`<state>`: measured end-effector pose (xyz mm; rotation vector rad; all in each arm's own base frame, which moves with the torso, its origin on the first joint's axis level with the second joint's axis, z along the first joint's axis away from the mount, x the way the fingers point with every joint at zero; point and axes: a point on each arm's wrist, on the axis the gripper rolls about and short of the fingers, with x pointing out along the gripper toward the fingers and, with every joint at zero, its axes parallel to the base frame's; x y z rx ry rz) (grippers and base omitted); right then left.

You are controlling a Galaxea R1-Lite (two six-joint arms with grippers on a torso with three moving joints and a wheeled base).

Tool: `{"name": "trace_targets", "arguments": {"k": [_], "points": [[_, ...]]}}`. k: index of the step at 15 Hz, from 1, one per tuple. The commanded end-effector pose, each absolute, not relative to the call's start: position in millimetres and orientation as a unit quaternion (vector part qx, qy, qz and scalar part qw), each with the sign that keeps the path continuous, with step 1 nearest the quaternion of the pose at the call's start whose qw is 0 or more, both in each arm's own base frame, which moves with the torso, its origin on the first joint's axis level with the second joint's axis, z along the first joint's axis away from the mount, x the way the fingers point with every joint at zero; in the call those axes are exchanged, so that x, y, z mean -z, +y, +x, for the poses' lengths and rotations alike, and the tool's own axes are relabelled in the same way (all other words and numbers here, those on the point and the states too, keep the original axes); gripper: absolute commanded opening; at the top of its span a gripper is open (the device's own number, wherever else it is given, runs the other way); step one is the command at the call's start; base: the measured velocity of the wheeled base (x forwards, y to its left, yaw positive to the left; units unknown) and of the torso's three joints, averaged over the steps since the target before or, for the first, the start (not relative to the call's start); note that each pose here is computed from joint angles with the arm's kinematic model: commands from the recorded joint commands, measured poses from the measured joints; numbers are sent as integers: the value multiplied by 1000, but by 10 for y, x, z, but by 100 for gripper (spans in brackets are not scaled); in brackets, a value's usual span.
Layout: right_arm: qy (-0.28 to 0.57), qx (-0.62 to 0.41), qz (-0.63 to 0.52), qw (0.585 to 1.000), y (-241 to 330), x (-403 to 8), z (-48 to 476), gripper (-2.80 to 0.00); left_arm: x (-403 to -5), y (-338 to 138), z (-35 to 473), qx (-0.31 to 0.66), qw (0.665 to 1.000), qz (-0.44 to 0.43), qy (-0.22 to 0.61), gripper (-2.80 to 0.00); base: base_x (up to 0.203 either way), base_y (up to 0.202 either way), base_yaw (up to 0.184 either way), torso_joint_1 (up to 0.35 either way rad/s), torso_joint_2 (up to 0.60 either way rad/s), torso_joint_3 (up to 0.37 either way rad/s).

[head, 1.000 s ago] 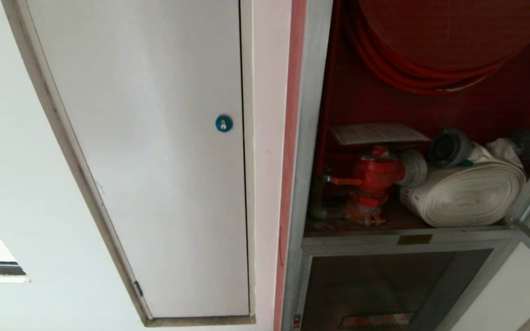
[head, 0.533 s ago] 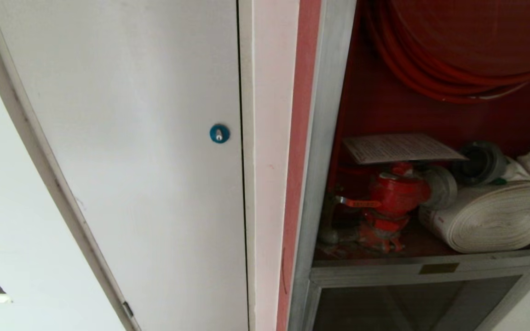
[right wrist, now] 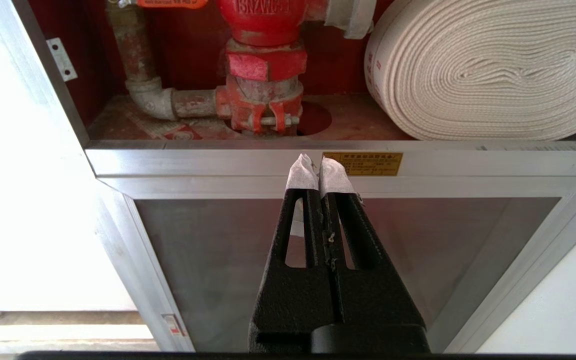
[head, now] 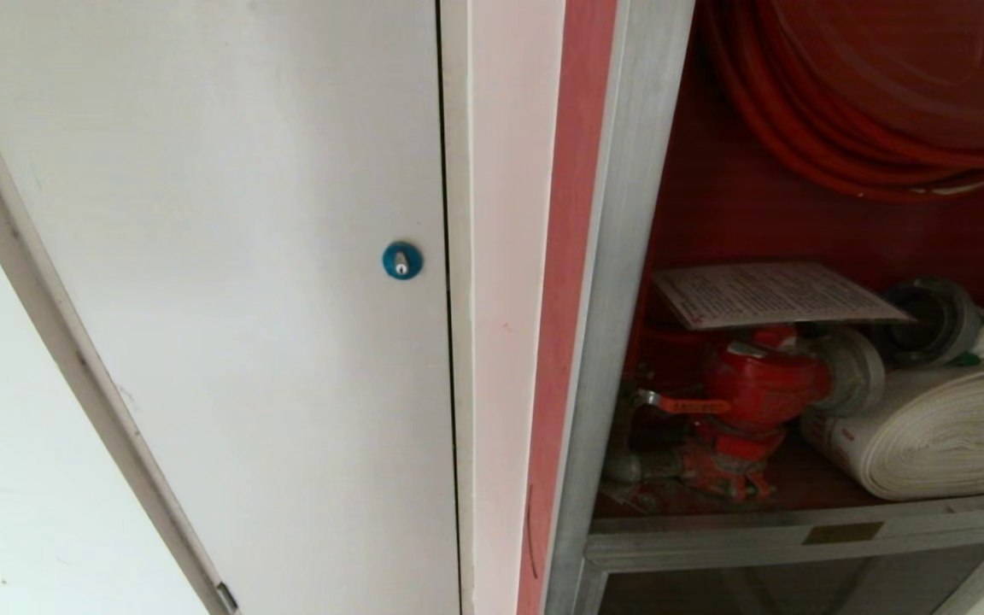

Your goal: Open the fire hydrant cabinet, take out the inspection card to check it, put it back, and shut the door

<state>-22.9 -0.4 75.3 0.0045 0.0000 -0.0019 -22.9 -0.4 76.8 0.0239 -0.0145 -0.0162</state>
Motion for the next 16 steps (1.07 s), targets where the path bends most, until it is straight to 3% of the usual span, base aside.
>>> {"name": "trace_targets", "arguments": {"k": [1,16], "points": [[-1,1,1,1000,-4,-754,-229,-280,-752,-4,-225,8,1000,12,-5,-280,0,0,0,0,0,0],[10,1,5,1000,-4,-761,-225,-280,-752,-4,-225,8,1000,12,-5,-280,0,0,0,0,0,0]]}}
